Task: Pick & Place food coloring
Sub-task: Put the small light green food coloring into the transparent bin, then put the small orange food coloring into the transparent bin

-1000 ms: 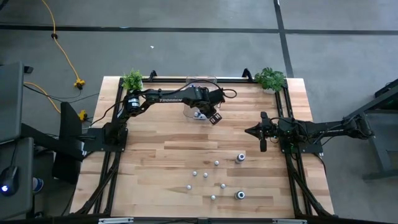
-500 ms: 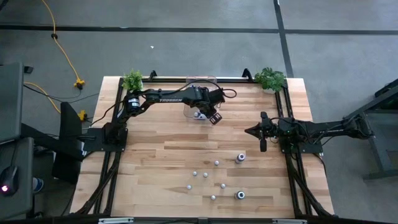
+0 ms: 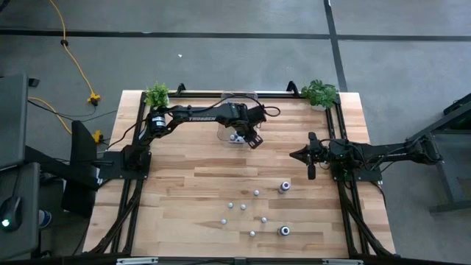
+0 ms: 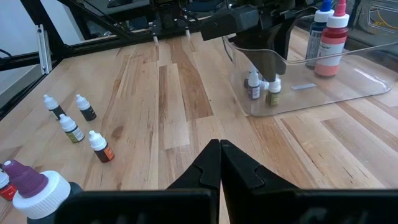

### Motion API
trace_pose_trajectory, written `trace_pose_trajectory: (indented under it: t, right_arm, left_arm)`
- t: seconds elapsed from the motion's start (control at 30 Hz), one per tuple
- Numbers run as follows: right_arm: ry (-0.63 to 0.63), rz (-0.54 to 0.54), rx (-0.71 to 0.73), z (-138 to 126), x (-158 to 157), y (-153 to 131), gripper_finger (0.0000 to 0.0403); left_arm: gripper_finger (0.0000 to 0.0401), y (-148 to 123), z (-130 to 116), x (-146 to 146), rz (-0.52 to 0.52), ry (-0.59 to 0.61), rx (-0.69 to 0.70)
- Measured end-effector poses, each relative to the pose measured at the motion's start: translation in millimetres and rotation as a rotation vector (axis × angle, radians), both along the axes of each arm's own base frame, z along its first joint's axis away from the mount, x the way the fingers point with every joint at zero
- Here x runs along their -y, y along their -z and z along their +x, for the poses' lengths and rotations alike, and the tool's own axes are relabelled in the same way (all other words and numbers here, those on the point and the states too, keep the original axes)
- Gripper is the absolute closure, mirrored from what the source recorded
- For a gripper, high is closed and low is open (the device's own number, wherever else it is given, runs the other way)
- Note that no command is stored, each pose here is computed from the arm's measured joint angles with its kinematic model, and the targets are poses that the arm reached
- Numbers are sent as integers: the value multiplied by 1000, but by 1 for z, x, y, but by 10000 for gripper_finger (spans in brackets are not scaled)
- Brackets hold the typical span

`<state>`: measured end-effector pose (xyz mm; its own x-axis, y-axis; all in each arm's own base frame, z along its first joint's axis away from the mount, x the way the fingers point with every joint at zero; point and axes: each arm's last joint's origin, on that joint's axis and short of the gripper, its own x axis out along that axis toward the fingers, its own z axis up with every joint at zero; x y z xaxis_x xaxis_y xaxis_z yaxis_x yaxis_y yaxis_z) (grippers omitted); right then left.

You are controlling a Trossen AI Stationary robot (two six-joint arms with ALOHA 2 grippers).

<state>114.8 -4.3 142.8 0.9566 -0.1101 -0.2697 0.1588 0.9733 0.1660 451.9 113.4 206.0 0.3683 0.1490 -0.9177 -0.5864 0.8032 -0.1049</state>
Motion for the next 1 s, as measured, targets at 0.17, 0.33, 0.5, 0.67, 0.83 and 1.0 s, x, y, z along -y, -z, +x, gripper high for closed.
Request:
trace_pose_trajectory:
  t: [0.17, 0.33, 0.5, 0.67, 0.83, 1.0]
  right_arm:
    - [0, 0, 0, 0, 0, 0, 402]
    - [0, 0, 0, 0, 0, 0, 402]
    - [0, 0, 0, 0, 0, 0, 402]
    - [0, 0, 0, 0, 0, 0, 402]
    - [0, 0, 0, 0, 0, 0, 402]
    - [0, 0, 0, 0, 0, 0, 402]
  left_arm:
    - [231, 0, 0, 0, 4, -1, 0]
    - [212, -3, 0, 0, 8, 3, -2]
    - [210, -25, 2, -3, 77, -14, 10]
    - [210, -63, 2, -4, 137, -28, 31]
    - [210, -106, -7, 4, 159, 11, 25]
    - [210, -134, -27, 34, 129, 168, -25]
